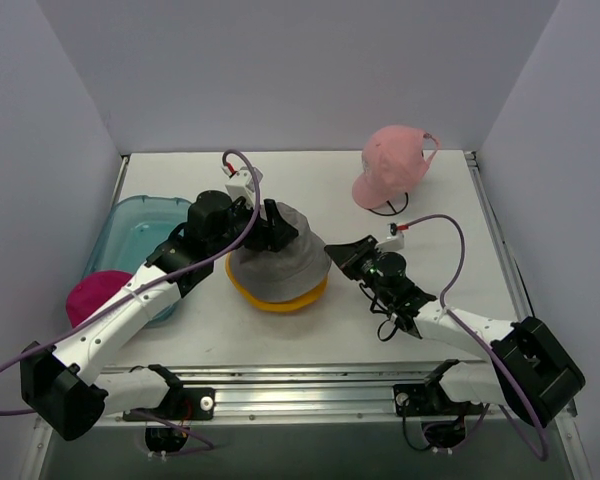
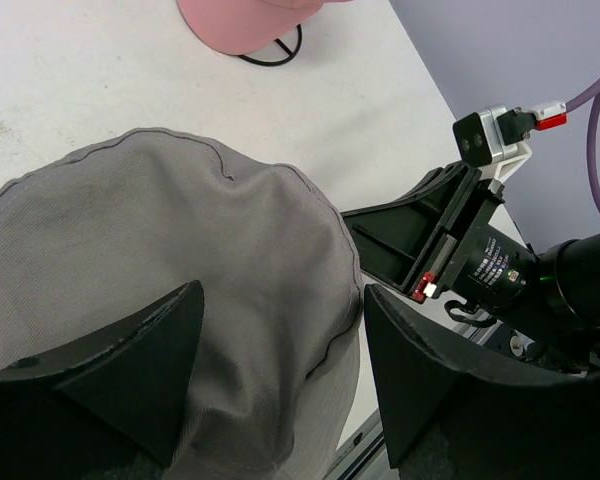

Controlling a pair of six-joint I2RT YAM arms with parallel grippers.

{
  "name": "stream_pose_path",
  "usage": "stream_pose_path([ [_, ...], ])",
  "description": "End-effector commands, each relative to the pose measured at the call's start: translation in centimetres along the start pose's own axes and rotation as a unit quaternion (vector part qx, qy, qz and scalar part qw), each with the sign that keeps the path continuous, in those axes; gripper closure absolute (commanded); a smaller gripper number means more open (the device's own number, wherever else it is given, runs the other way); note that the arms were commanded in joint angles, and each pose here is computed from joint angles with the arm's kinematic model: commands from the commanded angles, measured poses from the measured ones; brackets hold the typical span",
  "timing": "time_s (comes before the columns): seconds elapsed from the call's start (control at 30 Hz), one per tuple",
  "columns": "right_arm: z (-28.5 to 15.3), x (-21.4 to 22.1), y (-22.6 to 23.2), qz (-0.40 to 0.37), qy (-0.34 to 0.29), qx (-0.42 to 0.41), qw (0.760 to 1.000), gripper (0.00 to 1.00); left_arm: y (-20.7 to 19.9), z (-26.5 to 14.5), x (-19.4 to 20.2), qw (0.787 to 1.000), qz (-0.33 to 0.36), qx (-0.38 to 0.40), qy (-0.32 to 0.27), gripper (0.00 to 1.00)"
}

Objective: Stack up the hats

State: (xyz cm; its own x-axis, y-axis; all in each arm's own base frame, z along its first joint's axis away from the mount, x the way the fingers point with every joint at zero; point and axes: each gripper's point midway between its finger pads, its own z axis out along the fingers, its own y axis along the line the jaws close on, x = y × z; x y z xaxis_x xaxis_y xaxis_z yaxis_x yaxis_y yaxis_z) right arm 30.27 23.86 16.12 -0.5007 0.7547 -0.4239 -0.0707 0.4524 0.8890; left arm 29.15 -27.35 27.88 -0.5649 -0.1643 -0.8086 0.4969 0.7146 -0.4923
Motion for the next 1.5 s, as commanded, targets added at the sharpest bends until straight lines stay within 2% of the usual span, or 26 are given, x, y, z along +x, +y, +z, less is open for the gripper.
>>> stream_pose_path([
  [0.0,0.2,-0.6,0.5,-0.004,-0.018,-0.013,1.000,1.00,-1.0,-0.5,-1.5,0.999,0.003,0.015,-0.030,0.26],
  [0.3,0.2,0.6,-3.8,-0.051,-0.013,0.035,0.998,1.00,-0.4,-0.2,-1.4,0.999,0.005,0.000,-0.033,0.26],
  [0.57,0.2,1.5,-5.0,-0.080,-0.010,0.045,0.996,1.00,0.3,0.1,-0.7,1.000,0.002,-0.009,-0.028,0.26],
  [0.7,0.3,1.6,-4.7,-0.087,-0.009,0.039,0.995,1.00,0.7,-1.4,-1.8,0.998,-0.004,-0.032,-0.055,0.26],
  [0.83,0.2,1.2,-4.9,-0.097,-0.015,0.048,0.994,1.00,3.7,-4.6,-3.8,0.985,-0.033,-0.139,-0.102,0.23],
  [0.93,0.1,0.9,-5.3,-0.098,-0.022,0.056,0.993,1.00,6.0,-6.7,-3.2,0.973,-0.064,-0.194,-0.103,0.23],
  [1.13,0.4,0.7,-5.0,-0.114,-0.026,0.049,0.992,1.00,8.8,-8.2,-1.7,0.965,-0.153,-0.175,-0.121,0.23],
  [1.17,0.4,0.8,-5.1,-0.117,-0.025,0.048,0.992,1.00,10.3,-8.1,-0.3,0.962,-0.168,-0.183,-0.115,0.23],
  [1.23,0.5,0.7,-5.0,-0.126,-0.027,0.045,0.991,1.00,10.1,-8.0,-0.1,0.962,-0.187,-0.154,-0.125,0.23],
  [1.4,0.6,1.0,-5.3,-0.135,-0.021,0.041,0.990,1.00,10.7,-6.4,2.7,0.962,-0.228,-0.110,-0.106,0.25],
  [1.47,0.6,1.2,-5.3,-0.137,-0.016,0.039,0.990,1.00,10.7,-6.1,2.6,0.963,-0.226,-0.098,-0.111,0.30],
])
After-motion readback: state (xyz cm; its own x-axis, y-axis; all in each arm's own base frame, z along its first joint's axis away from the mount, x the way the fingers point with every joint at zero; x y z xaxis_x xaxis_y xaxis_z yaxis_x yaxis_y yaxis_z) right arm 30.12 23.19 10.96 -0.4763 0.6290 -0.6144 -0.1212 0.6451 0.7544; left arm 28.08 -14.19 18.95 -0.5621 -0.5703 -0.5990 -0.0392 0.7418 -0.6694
